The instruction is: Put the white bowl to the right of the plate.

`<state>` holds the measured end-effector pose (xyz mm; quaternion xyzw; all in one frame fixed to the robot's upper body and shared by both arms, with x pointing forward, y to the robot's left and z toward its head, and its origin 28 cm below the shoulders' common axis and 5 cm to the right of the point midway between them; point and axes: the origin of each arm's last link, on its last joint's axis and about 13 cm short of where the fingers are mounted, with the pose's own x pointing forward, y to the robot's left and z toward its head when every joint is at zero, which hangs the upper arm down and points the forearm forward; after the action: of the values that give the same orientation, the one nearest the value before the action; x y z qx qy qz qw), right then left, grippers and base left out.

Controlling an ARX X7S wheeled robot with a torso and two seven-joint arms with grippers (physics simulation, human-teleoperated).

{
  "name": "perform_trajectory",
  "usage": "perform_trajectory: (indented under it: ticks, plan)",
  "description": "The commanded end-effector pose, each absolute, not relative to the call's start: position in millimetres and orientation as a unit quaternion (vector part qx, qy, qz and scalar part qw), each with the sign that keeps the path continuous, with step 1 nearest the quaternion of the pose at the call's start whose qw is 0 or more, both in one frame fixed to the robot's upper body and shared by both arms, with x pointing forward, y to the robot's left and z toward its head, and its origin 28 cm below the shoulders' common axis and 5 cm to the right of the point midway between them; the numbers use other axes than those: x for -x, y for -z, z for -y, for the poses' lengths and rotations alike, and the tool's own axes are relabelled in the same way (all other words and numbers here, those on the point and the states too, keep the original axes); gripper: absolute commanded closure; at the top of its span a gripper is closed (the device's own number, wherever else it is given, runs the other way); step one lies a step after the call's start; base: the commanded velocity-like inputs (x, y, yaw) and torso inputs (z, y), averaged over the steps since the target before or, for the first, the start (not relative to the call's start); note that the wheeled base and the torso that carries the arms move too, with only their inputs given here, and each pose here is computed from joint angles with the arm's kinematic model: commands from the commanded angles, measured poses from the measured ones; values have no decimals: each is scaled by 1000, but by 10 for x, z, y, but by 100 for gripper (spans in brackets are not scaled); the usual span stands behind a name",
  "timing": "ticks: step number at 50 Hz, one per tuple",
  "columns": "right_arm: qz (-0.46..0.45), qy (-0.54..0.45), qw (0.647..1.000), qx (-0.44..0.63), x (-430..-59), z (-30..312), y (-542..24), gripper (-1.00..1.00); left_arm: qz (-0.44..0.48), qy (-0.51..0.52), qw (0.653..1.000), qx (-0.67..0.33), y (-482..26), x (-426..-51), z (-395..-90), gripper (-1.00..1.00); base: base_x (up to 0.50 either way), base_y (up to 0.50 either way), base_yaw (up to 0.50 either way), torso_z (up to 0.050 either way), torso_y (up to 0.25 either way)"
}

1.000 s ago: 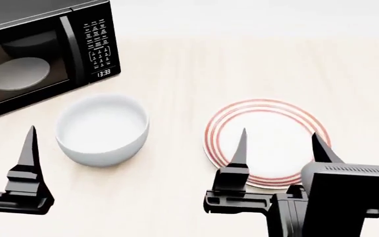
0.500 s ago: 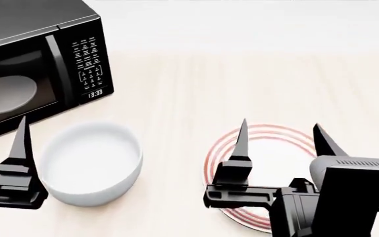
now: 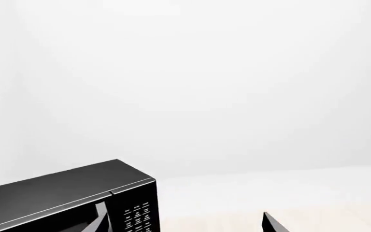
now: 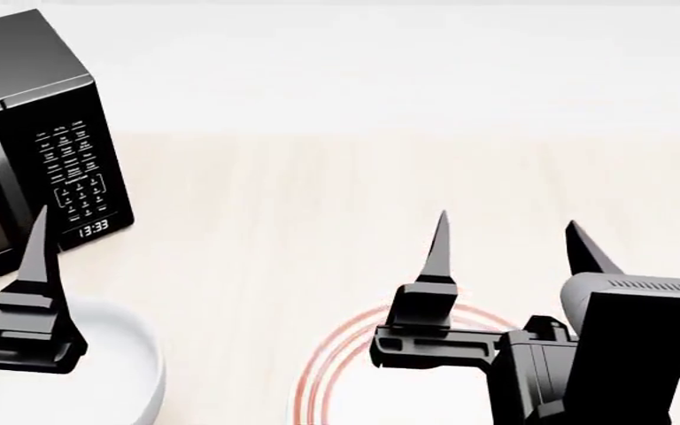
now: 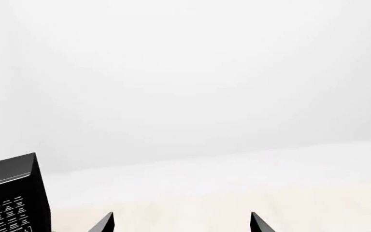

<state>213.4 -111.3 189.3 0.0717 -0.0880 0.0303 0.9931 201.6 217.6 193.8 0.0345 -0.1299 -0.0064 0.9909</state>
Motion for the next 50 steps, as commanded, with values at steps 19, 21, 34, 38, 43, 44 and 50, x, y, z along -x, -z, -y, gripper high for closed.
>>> perform_trajectory:
  ticks: [19, 21, 34, 38, 43, 44, 50]
  plan:
    - [91, -24, 994, -57, -2162, 1097, -1831, -100, 129, -1, 991, -30, -1906, -2021, -2219, -100, 299, 0, 0, 0, 1]
    - [78, -13, 995, -62, -2174, 1099, -1837, -100, 128, -2, 991, -30, -1901, -2024, -2225, -100, 0, 0, 0, 0, 0]
    - [79, 13, 997, -1, -2089, 990, -2138, -100, 127, -46, 990, -45, -1853, -1954, -2418, -100, 0, 0, 0, 0, 0]
    - [37, -20, 998, -44, -2120, 942, -2242, -100, 119, -68, 990, -33, -1851, -1890, -2562, -100, 0, 0, 0, 0, 0]
    - [6, -98, 992, -82, -2208, 908, -2395, -100, 102, -175, 976, -81, -1820, -1846, -2708, -100, 0, 0, 0, 0, 0]
    - [10, -126, 988, -91, -2188, 885, -2444, -100, 99, -185, 974, -80, -1820, -1845, -2722, -100, 0, 0, 0, 0, 0]
    - [-17, -161, 978, -131, -2319, 827, -2718, -100, 100, -201, 971, -84, -1830, -1803, -2816, -100, 0, 0, 0, 0, 0]
